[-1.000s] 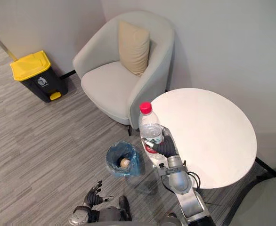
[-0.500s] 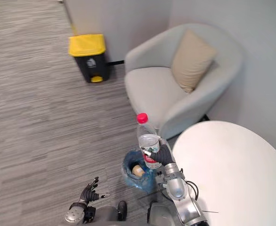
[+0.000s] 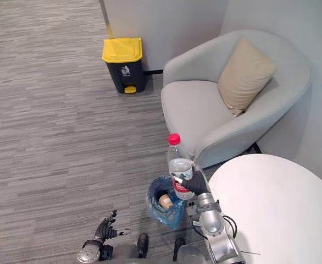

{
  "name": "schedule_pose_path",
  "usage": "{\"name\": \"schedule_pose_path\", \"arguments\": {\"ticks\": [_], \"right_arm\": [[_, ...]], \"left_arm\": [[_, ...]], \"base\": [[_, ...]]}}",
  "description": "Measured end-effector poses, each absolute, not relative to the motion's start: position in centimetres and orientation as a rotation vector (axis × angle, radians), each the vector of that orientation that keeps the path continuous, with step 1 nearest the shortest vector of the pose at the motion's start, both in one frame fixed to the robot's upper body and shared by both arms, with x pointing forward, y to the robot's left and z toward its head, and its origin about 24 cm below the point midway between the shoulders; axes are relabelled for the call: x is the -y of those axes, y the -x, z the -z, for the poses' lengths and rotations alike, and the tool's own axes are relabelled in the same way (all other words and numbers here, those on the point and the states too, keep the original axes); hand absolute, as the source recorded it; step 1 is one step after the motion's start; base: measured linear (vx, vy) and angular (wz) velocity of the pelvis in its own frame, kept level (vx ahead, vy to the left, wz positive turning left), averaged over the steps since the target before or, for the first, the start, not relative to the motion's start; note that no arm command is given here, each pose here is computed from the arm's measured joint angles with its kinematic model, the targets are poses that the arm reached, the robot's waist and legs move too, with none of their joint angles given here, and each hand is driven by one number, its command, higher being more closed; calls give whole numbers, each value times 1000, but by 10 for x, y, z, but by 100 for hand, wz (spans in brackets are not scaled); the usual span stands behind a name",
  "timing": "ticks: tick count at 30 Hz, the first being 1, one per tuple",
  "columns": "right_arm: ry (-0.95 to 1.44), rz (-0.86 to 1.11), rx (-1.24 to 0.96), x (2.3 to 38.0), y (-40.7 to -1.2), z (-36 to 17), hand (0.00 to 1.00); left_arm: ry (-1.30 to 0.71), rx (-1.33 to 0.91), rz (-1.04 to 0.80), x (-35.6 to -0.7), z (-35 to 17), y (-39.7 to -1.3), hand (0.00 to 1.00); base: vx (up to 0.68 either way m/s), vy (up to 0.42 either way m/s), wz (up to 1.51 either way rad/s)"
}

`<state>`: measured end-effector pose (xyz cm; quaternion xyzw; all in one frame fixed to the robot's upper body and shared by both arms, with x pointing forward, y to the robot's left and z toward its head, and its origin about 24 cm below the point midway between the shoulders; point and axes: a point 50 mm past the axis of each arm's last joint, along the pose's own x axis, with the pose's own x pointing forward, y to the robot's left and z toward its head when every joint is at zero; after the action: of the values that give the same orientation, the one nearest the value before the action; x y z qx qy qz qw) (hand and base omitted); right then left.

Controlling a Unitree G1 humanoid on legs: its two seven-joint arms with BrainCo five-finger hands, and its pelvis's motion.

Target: Gather rubbish on tea table into small bin, then transfer packed bag to large trash can.

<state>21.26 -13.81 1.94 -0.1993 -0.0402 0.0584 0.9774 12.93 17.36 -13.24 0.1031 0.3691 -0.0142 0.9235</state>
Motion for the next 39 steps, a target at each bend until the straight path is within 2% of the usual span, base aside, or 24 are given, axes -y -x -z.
{"name": "schedule_pose_path", "arguments": {"ticks": [4,9,17,25,30,39], "right_arm": [[392,-202,107,125,-222,-22,100],[488,-309,216,110,-261,-43,100],[559,-373,389,86,-290,-86,100],[657,-239,504,86,-330,-131,100],[688,-137,545,96,-352,-160,100],[711,41,502,137,-379,-185,100]], "left_arm": [[-224,-749,27,-177,131,-135,0],[-233,-653,13,-179,117,-172,0],[-173,-439,-36,-170,78,-223,0],[-86,-191,-37,-149,24,-277,0],[-62,-117,-50,-149,5,-290,0],[-22,-26,-61,-148,-18,-304,0]], "base": [[-175,-20,8],[-246,-6,7],[-158,-23,5],[-59,7,4],[-8,6,5],[0,-4,7]]}}
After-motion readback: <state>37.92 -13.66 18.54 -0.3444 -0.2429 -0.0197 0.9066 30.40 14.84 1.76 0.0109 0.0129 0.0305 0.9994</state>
